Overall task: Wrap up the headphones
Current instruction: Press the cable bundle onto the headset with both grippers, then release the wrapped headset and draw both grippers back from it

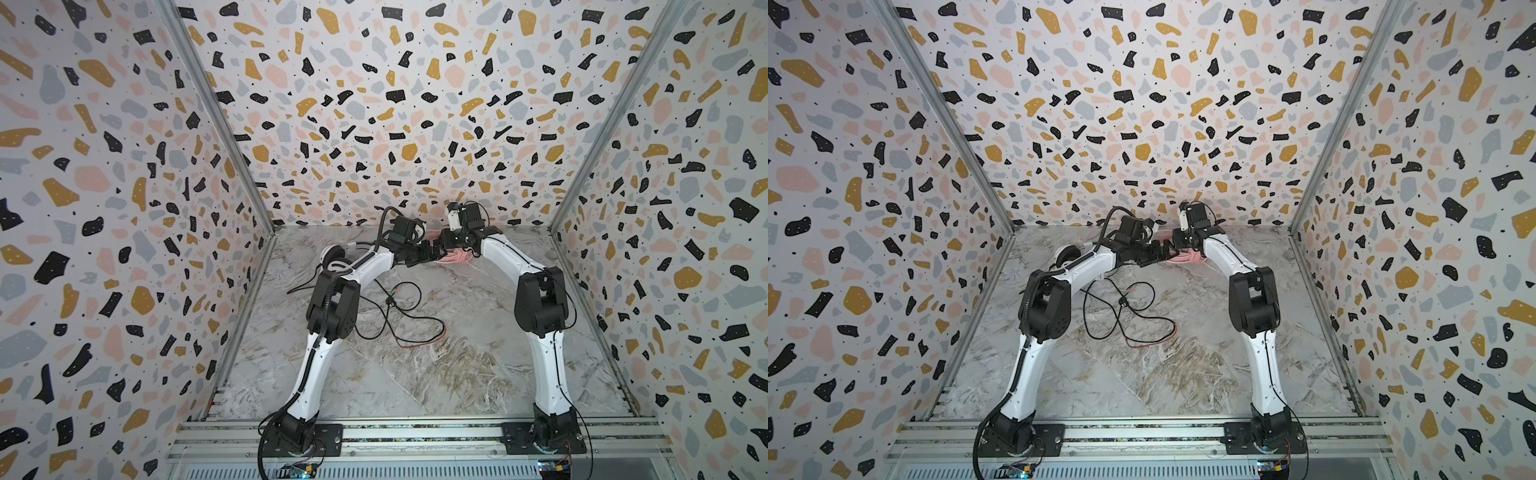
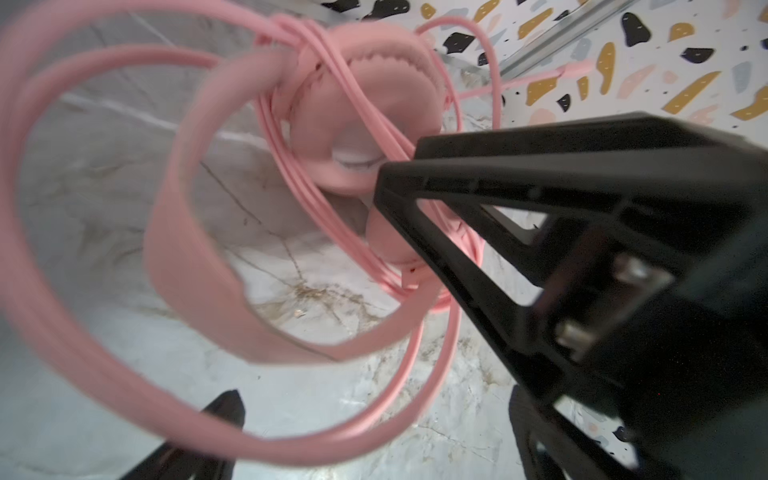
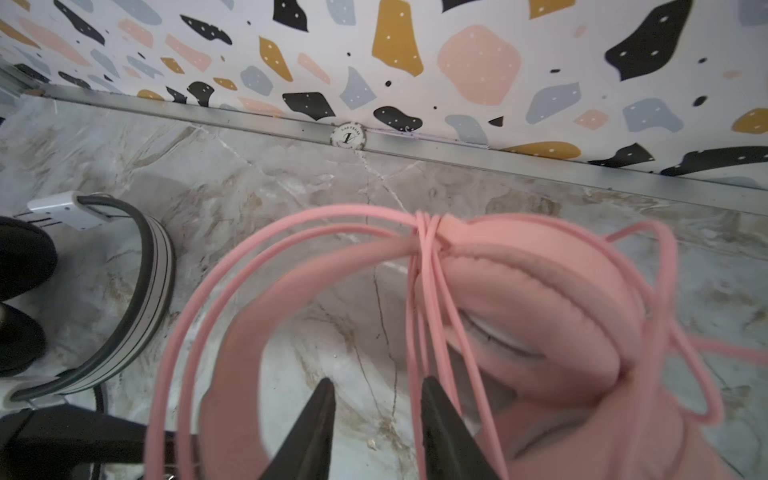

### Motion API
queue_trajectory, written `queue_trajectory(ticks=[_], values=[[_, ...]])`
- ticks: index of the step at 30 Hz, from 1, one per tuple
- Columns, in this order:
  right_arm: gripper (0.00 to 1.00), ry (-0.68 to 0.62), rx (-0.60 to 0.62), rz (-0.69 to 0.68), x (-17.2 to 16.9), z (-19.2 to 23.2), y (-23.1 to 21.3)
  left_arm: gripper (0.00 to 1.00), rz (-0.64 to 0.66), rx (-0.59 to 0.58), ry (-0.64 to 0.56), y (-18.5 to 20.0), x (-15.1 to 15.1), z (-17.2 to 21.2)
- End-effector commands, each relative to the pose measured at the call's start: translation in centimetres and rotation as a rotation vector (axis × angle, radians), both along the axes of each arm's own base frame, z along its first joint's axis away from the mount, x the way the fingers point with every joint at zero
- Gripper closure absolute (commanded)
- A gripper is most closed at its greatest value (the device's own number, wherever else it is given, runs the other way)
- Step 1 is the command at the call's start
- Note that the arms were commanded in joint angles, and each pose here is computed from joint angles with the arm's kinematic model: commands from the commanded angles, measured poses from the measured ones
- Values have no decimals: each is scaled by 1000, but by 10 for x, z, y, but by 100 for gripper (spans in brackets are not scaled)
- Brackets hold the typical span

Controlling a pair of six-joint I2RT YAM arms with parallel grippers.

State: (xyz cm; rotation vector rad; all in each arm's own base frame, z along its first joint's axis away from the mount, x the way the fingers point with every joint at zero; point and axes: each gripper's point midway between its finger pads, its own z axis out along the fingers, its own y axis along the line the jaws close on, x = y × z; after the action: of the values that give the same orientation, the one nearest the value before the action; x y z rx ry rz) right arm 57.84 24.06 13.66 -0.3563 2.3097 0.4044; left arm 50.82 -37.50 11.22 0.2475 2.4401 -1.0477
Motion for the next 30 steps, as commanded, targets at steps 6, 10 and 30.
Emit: queue_trajectory(ticks=[6, 10, 30], values=[[63, 10, -45, 13, -21, 7, -2, 1, 33, 122, -97, 34, -8, 28], [63, -28, -21, 26, -32, 29, -1, 1, 85, 162, -175, 61, -16, 55], [63, -87, 130, 256, -225, 21, 35, 6, 498, 600, -273, 286, -16, 101]])
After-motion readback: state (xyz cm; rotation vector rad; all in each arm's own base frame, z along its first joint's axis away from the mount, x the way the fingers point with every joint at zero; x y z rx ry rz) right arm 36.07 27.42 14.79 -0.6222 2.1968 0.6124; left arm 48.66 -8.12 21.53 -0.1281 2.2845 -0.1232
